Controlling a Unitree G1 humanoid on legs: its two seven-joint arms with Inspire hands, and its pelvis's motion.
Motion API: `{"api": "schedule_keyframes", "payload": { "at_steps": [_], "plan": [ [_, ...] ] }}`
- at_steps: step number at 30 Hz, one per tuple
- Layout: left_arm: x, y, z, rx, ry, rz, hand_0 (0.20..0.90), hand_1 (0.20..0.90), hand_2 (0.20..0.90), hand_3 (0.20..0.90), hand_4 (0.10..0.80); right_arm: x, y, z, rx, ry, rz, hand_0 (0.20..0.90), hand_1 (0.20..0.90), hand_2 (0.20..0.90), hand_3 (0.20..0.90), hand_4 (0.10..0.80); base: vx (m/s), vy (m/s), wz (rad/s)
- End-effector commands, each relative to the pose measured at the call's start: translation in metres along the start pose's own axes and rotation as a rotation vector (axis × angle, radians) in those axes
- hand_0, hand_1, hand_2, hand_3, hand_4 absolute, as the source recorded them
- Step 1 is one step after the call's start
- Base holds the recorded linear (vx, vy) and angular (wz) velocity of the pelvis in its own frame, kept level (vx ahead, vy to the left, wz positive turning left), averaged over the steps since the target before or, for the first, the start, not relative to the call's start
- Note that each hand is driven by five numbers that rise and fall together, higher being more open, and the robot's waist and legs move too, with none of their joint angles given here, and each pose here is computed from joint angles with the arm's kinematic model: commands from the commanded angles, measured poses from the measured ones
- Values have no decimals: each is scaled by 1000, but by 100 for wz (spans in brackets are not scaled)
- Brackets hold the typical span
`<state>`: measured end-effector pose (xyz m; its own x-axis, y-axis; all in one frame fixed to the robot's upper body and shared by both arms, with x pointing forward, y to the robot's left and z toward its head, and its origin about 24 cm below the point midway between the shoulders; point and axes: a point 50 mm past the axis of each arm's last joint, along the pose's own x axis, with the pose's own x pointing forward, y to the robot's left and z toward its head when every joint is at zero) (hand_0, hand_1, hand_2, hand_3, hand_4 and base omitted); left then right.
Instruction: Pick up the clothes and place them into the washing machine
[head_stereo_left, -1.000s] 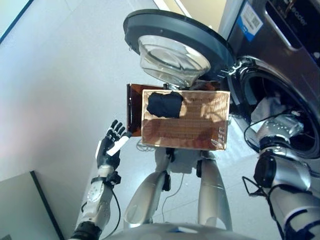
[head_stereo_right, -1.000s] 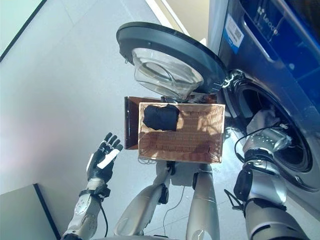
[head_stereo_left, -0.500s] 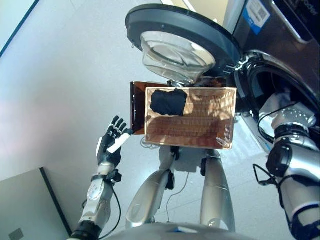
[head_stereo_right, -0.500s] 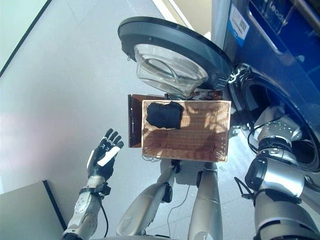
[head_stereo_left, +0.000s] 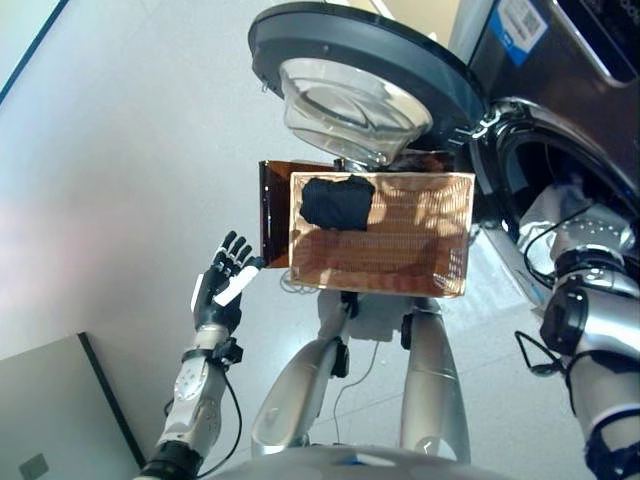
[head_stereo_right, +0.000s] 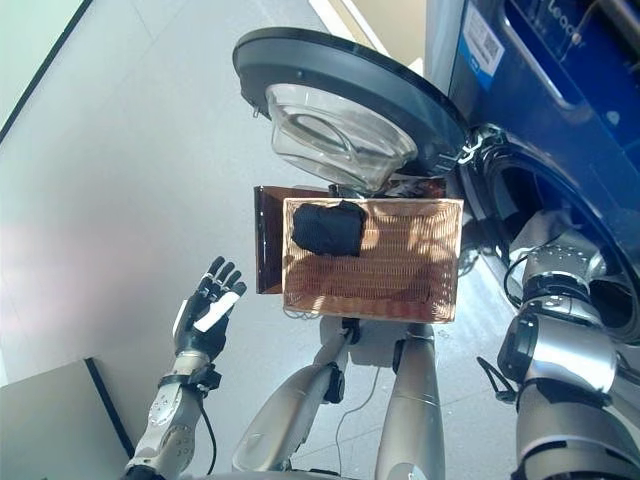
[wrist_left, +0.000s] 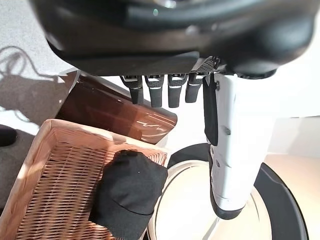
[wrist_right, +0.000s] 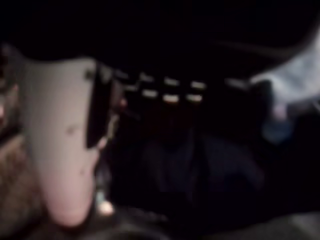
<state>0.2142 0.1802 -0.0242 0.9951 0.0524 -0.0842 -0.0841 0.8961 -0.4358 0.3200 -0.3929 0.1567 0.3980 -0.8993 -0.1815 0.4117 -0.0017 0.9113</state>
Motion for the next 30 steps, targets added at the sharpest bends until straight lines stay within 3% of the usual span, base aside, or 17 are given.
{"api": "schedule_keyframes", "payload": {
  "at_steps": [1,8,19,30],
  "plan": [
    [-12,17,24,56,-96,9,900,900,900,900,800,4,26,28,-119,-131,184,900,900,900,900,800,-33,-1,0],
    [-13,20,22,33,-99,38,900,900,900,900,800,-6,-15,-5,-192,-38,172,900,900,900,900,800,1,2,-1],
    [-12,16,15,-23,-118,80,900,900,900,900,800,-66,-97,-70,-428,196,276,900,900,900,900,800,0,4,-1],
    [-14,22,17,13,-132,110,900,900,900,900,800,-105,-111,-91,-666,290,482,900,900,900,900,800,0,0,0]
  ]
}}
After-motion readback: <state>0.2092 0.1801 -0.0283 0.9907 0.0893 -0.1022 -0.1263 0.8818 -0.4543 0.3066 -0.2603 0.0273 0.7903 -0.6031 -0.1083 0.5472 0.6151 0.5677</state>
